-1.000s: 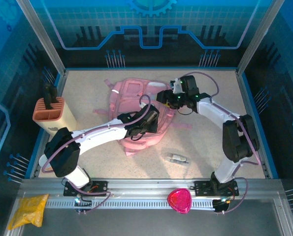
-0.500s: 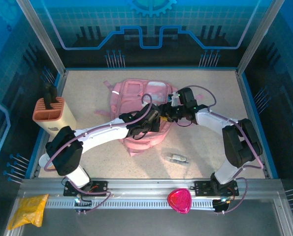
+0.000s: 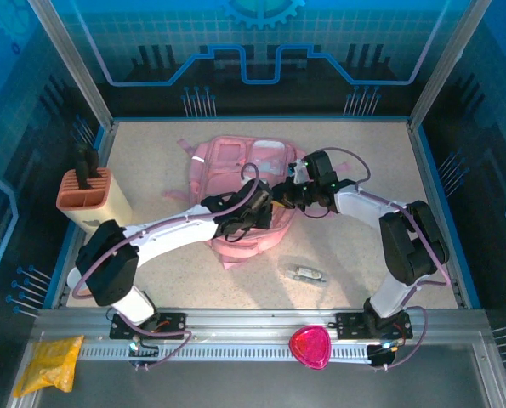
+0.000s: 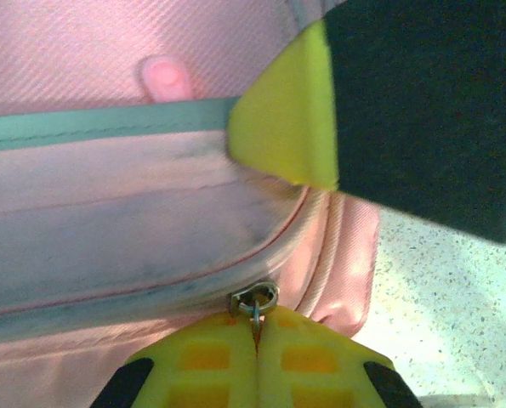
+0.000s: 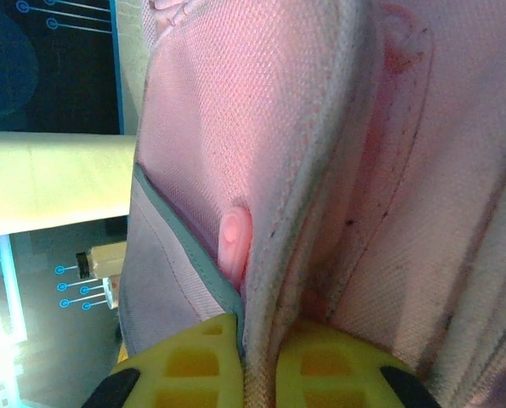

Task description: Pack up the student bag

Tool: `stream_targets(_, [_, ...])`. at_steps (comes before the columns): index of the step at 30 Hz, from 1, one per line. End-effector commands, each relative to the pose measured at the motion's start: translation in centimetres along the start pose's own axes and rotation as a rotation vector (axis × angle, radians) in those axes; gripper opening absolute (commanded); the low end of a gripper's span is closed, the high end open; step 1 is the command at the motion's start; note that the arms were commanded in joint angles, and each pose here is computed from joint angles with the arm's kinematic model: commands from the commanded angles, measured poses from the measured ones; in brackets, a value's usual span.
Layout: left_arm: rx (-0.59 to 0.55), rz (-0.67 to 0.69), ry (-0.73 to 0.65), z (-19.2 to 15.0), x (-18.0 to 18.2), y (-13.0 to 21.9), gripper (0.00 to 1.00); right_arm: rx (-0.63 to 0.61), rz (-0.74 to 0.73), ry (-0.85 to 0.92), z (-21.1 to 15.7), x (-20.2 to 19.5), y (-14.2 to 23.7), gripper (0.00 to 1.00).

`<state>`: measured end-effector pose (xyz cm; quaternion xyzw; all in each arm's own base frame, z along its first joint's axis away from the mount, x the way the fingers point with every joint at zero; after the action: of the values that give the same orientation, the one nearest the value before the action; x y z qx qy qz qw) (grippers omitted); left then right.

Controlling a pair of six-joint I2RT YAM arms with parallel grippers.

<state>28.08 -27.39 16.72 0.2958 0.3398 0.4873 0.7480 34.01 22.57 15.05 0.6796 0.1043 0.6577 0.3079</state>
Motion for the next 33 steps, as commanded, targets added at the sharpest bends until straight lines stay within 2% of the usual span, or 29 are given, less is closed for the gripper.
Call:
stream_targets(1, [-0.010, -0.002, -0.023, 0.0, 1.3, 2.5, 0.00, -0.095, -0.029, 0.059, 2.5, 0.1, 0.8, 0.00])
stream_targets(3, [0.024, 0.026, -0.012, -0.9, 2.8, 2.7, 0.00, -0.110, -0.027, 0.061, 3.1, 0.3, 1.5, 0.00])
stream_targets(8, [0.089, 0.197, 0.014, -3.0, 7.4, 3.6, 0.00, -0.133, -0.050, 0.079, 4.6, 0.7, 2.6, 0.00])
stream_targets(12, [0.086, 0.200, 0.105, -3.5, 9.5, 3.9, 0.00, -0.154, -0.063, 0.068, 6.3, 0.7, 2.4, 0.00])
stream_targets(13, [0.083, 0.195, 0.123, -3.4, 9.5, 3.8, 0.00, -0.143, -0.051, 0.065, 6.4, 0.9, 2.2, 0.08])
stream_targets(18, [0.033, 0.039, 0.145, -1.7, 6.7, 2.9, 0.00, -0.115, -0.056, 0.061, 4.8, 0.9, 3.2, 0.42])
stream_targets(21, [0.014, 0.033, 0.162, -0.9, 5.9, 2.6, 0.00, -0.068, -0.052, 0.023, 2.8, 0.3, 4.1, 0.55])
stream_targets(26, [0.001, -0.004, 0.112, 0.0, 3.3, 1.9, 0.00, -0.015, -0.002, -0.050, -0.3, -0.3, 4.9, 0.66])
stream_targets(29, [0.005, -0.026, 0.108, 0.2, 2.1, 1.4, 0.00, 0.049, 0.055, -0.104, -0.9, -0.2, 4.6, 0.67])
stream_targets(33, [-0.005, -0.060, 0.098, 0.6, 0.4, 0.9, 0.00, 0.028, 0.025, -0.124, -1.9, -0.1, 4.0, 0.67])
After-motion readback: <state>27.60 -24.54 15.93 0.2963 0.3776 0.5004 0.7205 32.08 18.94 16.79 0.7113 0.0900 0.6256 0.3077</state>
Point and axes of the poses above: each hand's point on the last joint's axis, 136 mm out from that joint toward the fingers, its own y axis back along the fingers, its own x axis along the line the jaws close on, z = x × y, the point moved 5 cm from there along y, back along the fingers, and after that the axes turned 8 degrees about -y, right-handed, at the moved point
